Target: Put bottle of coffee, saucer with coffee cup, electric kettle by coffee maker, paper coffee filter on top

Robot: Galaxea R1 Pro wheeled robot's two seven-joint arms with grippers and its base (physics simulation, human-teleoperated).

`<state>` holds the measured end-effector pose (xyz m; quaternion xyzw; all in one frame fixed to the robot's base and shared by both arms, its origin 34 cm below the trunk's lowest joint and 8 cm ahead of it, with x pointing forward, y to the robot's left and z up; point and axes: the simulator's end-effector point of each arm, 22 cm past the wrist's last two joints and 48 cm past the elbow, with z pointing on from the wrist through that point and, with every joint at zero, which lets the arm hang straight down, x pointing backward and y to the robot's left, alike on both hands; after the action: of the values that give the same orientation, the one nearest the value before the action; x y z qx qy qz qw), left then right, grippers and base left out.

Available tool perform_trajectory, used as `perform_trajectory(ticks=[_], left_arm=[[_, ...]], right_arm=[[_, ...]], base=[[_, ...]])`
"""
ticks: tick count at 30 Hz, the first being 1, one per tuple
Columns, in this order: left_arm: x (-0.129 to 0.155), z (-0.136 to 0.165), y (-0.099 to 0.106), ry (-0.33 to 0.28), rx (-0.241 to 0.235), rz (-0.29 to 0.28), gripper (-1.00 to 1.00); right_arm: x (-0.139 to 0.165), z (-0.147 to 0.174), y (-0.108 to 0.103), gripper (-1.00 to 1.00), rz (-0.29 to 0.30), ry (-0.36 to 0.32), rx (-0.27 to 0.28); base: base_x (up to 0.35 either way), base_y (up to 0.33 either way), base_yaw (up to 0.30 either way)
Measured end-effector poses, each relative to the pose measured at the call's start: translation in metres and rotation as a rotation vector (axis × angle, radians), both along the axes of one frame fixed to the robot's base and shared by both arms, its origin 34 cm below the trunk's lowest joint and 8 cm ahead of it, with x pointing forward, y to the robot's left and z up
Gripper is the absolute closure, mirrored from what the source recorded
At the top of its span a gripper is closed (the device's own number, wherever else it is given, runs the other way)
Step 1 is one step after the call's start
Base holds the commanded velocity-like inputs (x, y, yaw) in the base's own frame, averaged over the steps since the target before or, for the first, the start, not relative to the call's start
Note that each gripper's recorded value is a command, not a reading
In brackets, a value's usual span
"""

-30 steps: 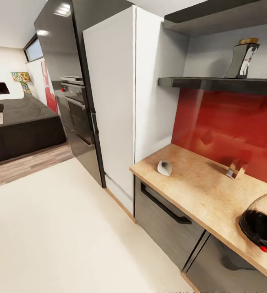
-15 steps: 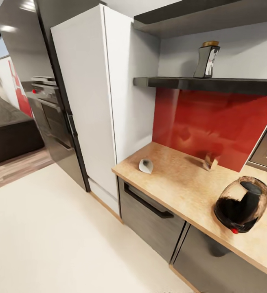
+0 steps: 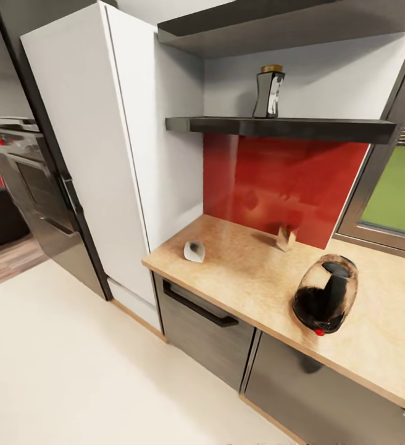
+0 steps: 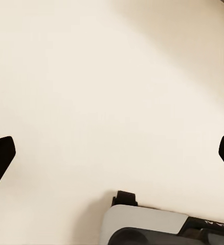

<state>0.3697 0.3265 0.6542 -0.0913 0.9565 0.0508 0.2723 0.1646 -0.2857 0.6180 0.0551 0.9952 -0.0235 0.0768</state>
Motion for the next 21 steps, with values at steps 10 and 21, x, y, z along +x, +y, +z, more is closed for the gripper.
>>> perform_trajectory(ticks=[10, 21], left_arm=[[0.070, 0.027, -0.005, -0.123, 0.004, -0.032, -1.00], [0.277, 0.156, -0.021, -0.496, 0.005, -0.053, -1.00]], right_arm=[[0.000, 0.000, 0.004, -1.00, 0.001, 0.000, 0.006], [-0.003, 0.000, 0.005, -1.00, 0.002, 0.005, 0.006]], base=[[0.000, 0.000, -0.288], [0.000, 0.000, -0.285]])
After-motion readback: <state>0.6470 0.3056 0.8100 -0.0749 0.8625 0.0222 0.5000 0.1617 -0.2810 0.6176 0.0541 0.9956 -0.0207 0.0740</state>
